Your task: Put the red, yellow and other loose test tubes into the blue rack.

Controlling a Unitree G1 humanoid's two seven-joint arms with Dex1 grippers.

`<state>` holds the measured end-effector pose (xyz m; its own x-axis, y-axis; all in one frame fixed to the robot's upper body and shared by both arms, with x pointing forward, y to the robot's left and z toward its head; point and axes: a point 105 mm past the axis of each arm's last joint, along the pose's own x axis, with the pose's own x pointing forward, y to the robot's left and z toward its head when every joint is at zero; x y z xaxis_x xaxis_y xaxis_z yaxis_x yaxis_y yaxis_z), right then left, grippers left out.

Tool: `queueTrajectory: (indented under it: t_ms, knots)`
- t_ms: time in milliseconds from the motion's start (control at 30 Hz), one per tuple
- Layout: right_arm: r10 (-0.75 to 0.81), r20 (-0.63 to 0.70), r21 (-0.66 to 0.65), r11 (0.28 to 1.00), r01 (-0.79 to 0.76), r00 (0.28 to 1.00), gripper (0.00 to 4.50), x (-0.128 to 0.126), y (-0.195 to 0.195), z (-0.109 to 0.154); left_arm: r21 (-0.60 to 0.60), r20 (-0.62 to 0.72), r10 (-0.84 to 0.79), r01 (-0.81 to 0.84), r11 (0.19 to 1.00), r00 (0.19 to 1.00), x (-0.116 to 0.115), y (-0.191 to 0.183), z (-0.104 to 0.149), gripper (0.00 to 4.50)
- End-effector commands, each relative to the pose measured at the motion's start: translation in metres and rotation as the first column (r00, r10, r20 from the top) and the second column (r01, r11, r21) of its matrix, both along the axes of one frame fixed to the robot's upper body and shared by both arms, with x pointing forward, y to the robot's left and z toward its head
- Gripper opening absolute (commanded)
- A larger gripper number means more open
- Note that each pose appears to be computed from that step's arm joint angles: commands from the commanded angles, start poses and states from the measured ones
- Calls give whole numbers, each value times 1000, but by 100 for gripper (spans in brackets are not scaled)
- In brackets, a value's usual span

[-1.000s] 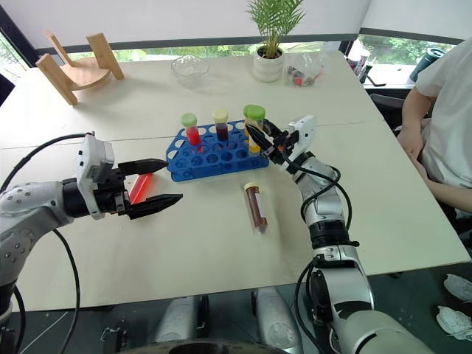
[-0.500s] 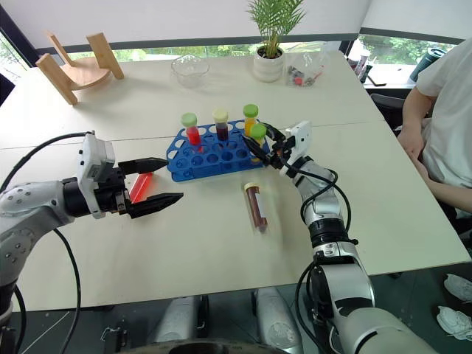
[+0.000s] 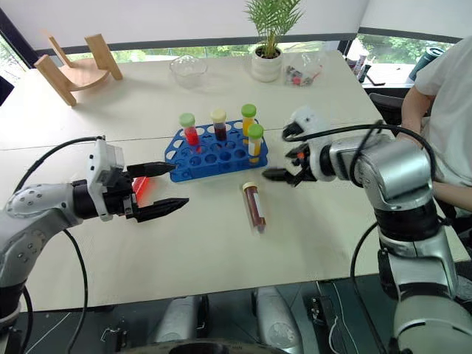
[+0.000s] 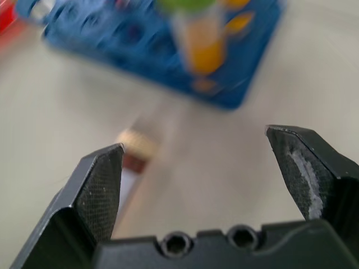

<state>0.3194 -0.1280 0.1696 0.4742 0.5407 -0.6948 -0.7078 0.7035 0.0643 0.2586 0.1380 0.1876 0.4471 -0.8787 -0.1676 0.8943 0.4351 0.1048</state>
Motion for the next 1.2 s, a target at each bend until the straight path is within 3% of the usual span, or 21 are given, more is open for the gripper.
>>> queueTrajectory:
  t_ms: [33,467,567,733,767,867,1000,1133,1200]
  knots:
    - [11,-100,-15,1000,-13,995,445,2,15,-9,4,46,-14,14,1000,999,1,1,7,450]
    - [0,-158,-178,984,-28,987,445,-1,43,-53,31,75,-12,10,999,997,1,3,10,450]
    - [22,-156,-214,975,-55,988,363,-6,44,-58,31,80,-2,-1,1000,997,2,4,10,450]
    - [88,-147,-233,965,-122,985,115,-13,52,-57,30,81,4,-6,1000,997,5,4,8,450]
    - [97,-144,-225,966,-128,985,87,-14,53,-55,30,82,5,-8,1000,997,6,4,8,450]
    - [121,-117,-179,974,-140,986,87,-14,57,-43,26,82,10,-12,1000,997,6,5,7,450]
    - [171,56,34,984,-173,984,87,-6,69,-4,27,77,20,-22,999,997,7,8,6,450]
    - [182,282,224,942,-249,942,87,-5,75,23,28,53,39,-41,999,998,4,13,3,450]
    - [125,508,343,878,-333,853,87,-3,80,46,39,39,55,-57,998,998,4,16,0,450]
